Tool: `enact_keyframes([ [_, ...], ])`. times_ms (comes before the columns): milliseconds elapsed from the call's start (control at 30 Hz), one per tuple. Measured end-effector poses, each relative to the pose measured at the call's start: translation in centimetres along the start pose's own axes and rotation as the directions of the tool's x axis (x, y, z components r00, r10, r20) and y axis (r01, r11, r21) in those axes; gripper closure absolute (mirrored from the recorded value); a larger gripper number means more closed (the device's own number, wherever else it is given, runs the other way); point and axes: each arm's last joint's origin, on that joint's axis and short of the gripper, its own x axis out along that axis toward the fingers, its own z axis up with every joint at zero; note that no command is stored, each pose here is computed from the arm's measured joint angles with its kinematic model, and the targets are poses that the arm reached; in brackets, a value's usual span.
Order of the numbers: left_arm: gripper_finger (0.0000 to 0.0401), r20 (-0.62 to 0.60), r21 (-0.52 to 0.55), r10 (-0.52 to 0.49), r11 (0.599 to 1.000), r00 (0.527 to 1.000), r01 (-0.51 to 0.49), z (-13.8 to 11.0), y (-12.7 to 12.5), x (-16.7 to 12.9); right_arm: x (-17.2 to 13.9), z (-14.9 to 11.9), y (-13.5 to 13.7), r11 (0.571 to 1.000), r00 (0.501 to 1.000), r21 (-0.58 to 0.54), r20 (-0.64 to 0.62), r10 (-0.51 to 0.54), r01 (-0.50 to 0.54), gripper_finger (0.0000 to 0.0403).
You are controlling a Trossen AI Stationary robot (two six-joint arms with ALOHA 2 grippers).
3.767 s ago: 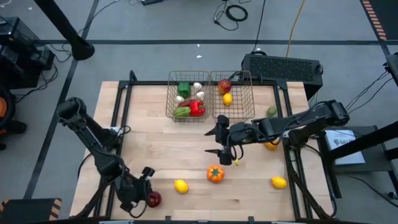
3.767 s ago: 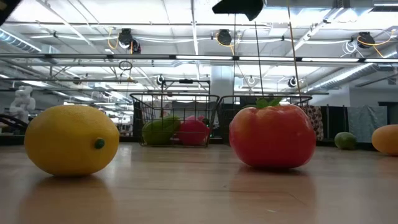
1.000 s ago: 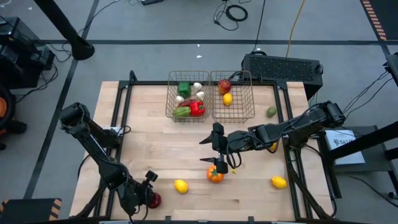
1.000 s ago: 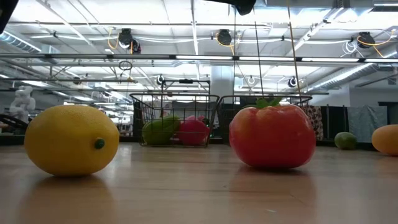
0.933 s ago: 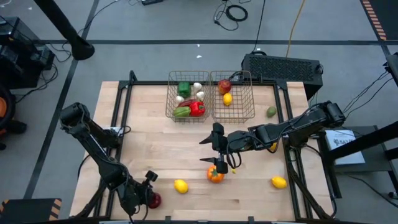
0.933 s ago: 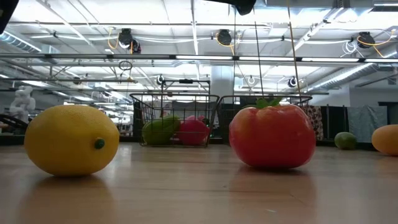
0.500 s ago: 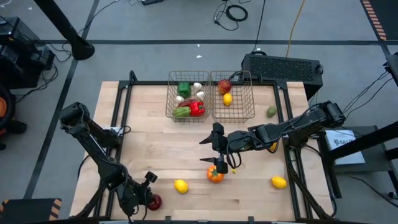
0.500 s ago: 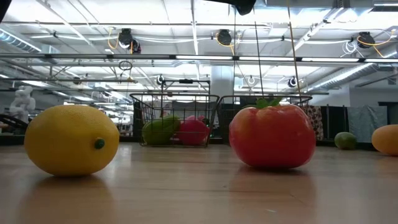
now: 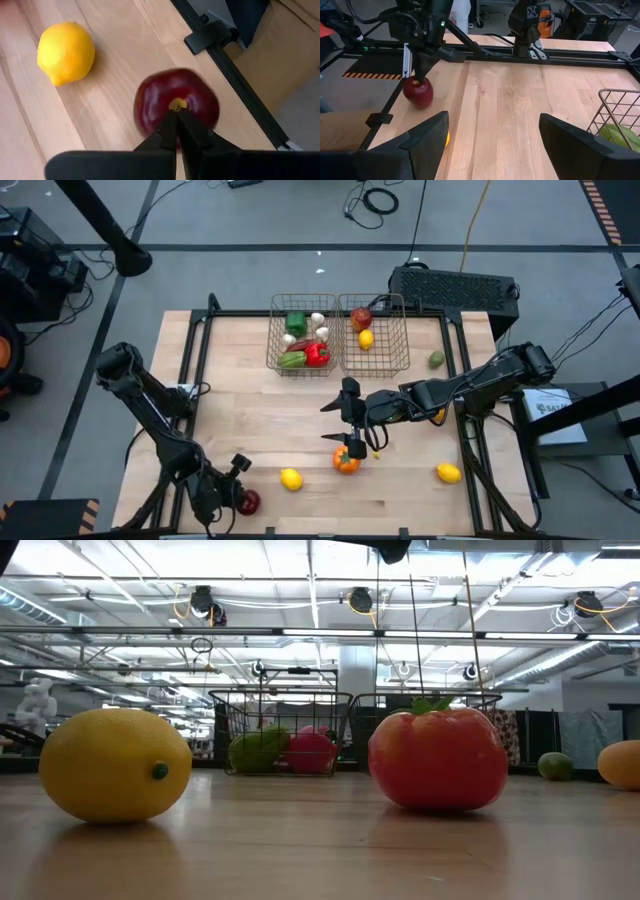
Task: Sort produce into baskets
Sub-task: Put the apple into the right mesh basket
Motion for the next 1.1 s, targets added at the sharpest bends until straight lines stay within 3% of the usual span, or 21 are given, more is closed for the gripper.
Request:
enact_keyframes([
  [233,0.0396,0.071,-0.009,0.017,1.0,0.997,-0.016,0.5,0.2,-1.6,0.0,0.0,0.0,1.0,1.0,-0.004,0.0,0.0,0.0,0.0102],
  [500,0.0397,0.201,0.045,0.205,0.975,0.958,-0.218,1.5,2.6,-3.9,-0.8,0.5,-0.1,1.0,1.0,-0.02,0.0,-0.002,0.002,0.0102],
  [667,0.0398,0.295,0.038,0.419,0.893,0.859,-0.449,3.5,6.3,-6.7,-3.8,2.4,-0.6,0.995,0.997,-0.071,-0.049,-0.067,0.064,0.0102],
  [867,0.0398,0.387,-0.065,0.612,0.764,0.69,-0.641,6.9,12.3,-11.0,-8.5,3.5,-1.3,0.977,0.997,-0.205,-0.045,-0.067,0.057,0.0102],
  [1000,0.0398,0.468,-0.096,0.669,0.688,0.577,-0.719,8.7,16.2,-13.1,-11.4,4.0,-1.8,0.973,0.997,-0.22,0.0,-0.072,0.071,0.0102],
  [1100,0.0398,0.521,-0.091,0.669,0.661,0.53,-0.745,9.2,18.8,-13.5,-13.0,3.8,-2.2,0.973,0.997,-0.218,0.016,-0.079,0.08,0.0102],
])
